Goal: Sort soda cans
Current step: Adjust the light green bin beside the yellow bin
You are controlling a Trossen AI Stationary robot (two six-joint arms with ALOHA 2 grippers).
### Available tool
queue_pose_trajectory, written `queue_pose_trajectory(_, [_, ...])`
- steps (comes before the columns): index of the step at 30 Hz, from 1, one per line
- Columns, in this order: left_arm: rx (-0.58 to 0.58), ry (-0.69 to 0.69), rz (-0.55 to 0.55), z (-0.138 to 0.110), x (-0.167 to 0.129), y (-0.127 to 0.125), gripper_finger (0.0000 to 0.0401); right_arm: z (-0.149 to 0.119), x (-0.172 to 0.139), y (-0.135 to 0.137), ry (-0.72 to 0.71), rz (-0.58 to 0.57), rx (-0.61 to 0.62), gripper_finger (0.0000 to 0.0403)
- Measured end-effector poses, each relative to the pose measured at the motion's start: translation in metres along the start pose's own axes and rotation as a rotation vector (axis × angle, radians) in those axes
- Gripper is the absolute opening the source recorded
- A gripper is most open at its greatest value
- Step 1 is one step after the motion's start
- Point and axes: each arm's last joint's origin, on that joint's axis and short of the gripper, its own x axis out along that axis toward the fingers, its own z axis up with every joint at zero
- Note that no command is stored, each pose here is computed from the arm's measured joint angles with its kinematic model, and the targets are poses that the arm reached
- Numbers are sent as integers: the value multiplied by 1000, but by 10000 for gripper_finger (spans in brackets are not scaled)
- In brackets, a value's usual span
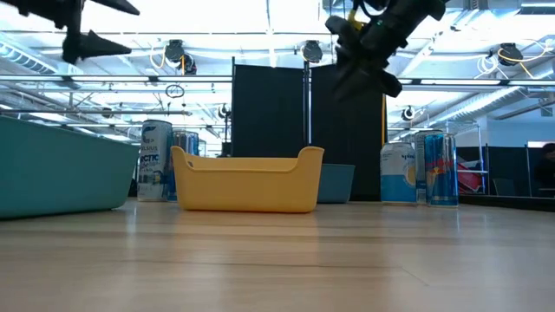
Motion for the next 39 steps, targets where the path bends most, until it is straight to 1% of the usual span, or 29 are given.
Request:
queue_pose_trajectory(2, [32,122,81,8,1,-6,393,0,-1,5,-24,32,18,107])
queue_pose_trajectory(4, [18,260,164,15,1,-12,393,1,-1,9,-38,53,38,107])
queue_pose_trajectory(6, [-10,441,258,16,2,-16,393,0,-2,12,-46,65,59,107])
queue_pose_trajectory(8, [-32,629,357,12,5,-19,393,-1,-2,13,-43,68,65,107])
queue_pose_trajectory(10, [-71,768,457,6,10,-22,393,-3,-2,14,-37,68,61,107])
queue_pose_trajectory(12, [-80,877,546,-4,15,-23,393,-3,-2,14,-34,68,53,107])
queue_pose_trajectory(15, [-97,989,593,-17,21,-27,393,-4,-3,16,-33,71,23,107])
queue_pose_trajectory(19, [-146,1007,651,-30,26,-32,393,-7,-3,17,-17,75,-37,107])
queue_pose_trajectory(23, [-189,1007,723,-44,29,-30,393,-13,-4,18,20,60,-100,107])
queue_pose_trajectory(29, [-302,986,731,-66,35,-27,393,-19,-5,17,65,38,-179,107])
queue_pose_trajectory(33, [-355,980,721,-73,37,-28,393,-19,-5,17,62,39,-217,107])
queue_pose_trajectory(35, [-352,984,715,-77,37,-27,393,-18,-4,17,59,36,-233,107])
queue_pose_trajectory(39, [-337,996,760,-87,36,-20,393,-18,-4,17,60,36,-241,107])
